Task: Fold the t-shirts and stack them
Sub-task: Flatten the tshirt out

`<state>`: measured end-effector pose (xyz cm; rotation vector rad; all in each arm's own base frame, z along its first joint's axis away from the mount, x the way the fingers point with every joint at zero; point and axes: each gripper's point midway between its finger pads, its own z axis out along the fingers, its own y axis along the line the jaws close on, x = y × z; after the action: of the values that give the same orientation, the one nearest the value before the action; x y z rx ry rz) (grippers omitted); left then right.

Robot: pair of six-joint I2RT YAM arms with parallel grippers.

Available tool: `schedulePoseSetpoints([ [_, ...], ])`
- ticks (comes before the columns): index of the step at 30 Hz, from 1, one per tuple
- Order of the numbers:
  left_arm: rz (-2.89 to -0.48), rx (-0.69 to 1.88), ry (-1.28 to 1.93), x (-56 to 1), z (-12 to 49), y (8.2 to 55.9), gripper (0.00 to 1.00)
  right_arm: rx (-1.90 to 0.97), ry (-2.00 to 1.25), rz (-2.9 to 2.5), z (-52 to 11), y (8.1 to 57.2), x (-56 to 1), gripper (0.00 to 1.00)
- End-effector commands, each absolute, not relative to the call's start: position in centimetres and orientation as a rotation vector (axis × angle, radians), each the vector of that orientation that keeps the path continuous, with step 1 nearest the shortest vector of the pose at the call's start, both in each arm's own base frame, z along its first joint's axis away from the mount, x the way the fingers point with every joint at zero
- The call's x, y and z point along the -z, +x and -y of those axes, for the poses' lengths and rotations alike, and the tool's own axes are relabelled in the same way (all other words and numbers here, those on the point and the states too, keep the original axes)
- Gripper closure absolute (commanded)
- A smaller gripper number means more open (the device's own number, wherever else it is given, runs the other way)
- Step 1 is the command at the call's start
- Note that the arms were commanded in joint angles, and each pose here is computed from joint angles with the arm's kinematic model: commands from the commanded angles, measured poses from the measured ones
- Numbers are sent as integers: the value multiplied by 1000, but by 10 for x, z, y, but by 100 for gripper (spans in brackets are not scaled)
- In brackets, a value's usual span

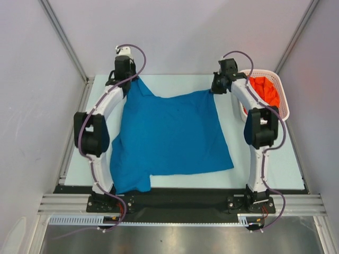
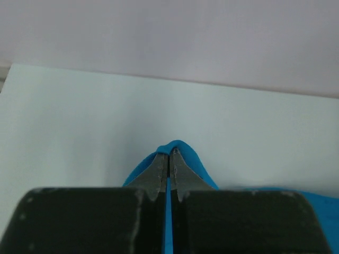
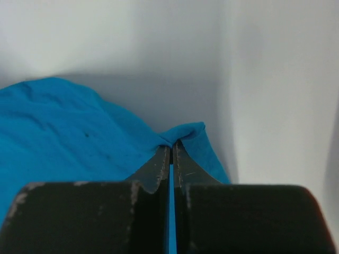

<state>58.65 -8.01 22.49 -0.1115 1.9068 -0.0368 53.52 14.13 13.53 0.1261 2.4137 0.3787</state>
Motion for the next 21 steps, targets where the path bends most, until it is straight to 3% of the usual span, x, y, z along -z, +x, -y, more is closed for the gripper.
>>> schedulePoseSetpoints([
  [1,-1683,169,-105,-307,92,632,100,-450,79,-2190,-143,598,-197,100],
  [2,-1670,177,-101,-310,89,640,100,-440,89,-2225,-139,607,-175,100],
  [6,-1651,170,-86,-322,85,663,100,-453,119,-2180,-124,630,-183,100],
  [16,-1694,246,-81,-314,84,658,100,-488,176,-2170,-112,638,-167,100],
  [21,-1628,206,-134,-373,68,632,100,-530,244,-2125,-110,628,-212,100],
])
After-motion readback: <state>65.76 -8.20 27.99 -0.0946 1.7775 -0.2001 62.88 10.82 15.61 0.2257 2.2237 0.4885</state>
